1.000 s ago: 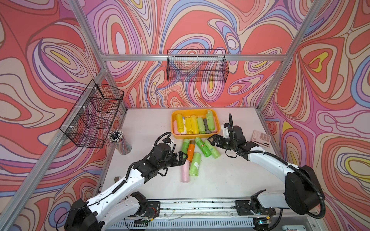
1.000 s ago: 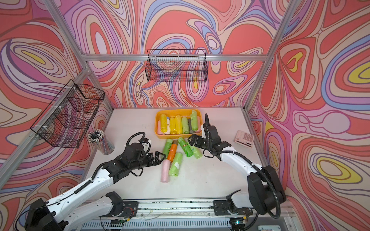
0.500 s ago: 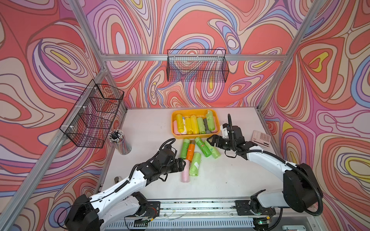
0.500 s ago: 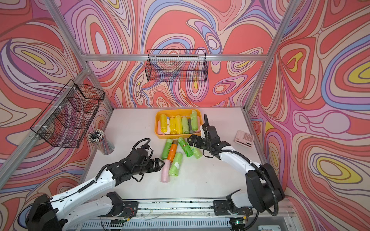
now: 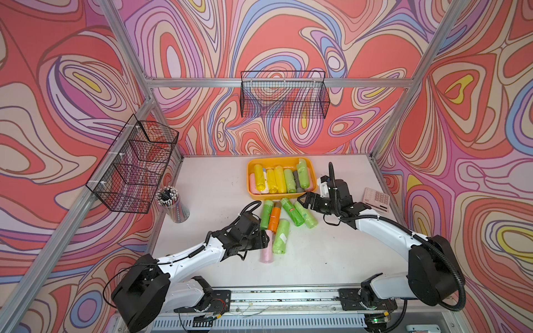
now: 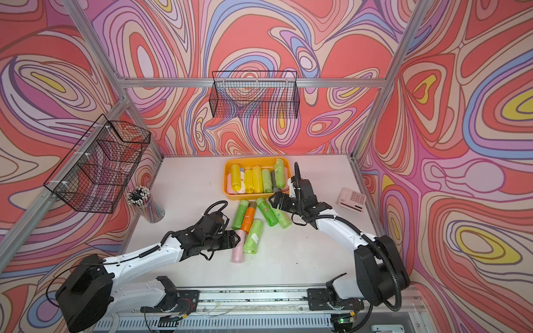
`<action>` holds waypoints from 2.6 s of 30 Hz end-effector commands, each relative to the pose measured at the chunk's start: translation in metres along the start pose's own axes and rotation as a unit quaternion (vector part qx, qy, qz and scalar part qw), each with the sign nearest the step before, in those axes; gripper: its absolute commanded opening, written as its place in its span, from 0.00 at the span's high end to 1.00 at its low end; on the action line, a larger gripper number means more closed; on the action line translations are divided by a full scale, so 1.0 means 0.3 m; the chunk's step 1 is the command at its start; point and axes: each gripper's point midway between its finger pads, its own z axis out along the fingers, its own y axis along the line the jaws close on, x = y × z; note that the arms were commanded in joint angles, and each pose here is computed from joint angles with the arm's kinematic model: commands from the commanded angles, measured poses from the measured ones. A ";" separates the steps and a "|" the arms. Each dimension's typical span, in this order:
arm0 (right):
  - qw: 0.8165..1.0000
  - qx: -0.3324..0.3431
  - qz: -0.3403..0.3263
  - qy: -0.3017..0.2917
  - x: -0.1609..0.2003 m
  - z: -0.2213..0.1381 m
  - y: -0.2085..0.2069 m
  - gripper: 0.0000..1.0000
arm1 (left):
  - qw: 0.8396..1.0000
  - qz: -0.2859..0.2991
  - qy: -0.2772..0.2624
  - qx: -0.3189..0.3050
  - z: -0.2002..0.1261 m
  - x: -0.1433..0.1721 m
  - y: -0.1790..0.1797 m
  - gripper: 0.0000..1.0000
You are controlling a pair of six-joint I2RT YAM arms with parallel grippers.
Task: Put the roll of trash bags into the storage box
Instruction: Pick up the roll of trash bags from the center of the board.
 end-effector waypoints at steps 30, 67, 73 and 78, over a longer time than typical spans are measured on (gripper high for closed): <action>1.000 0.012 0.004 -0.005 -0.006 -0.030 -0.003 0.05 | 0.999 0.013 0.032 -0.003 0.114 0.044 -0.051 0.66; 0.999 -0.035 -0.025 -0.015 0.002 -0.010 0.029 0.06 | 0.996 0.065 -0.064 -0.003 -0.089 -0.189 -0.228 0.80; 0.997 -0.039 -0.053 -0.029 -0.010 -0.028 0.040 0.06 | 0.994 0.085 -0.073 -0.006 -0.100 -0.265 -0.309 0.80; 0.995 -0.043 -0.076 -0.046 -0.033 -0.046 0.055 0.06 | 0.993 0.097 -0.059 -0.020 -0.082 -0.305 -0.358 0.82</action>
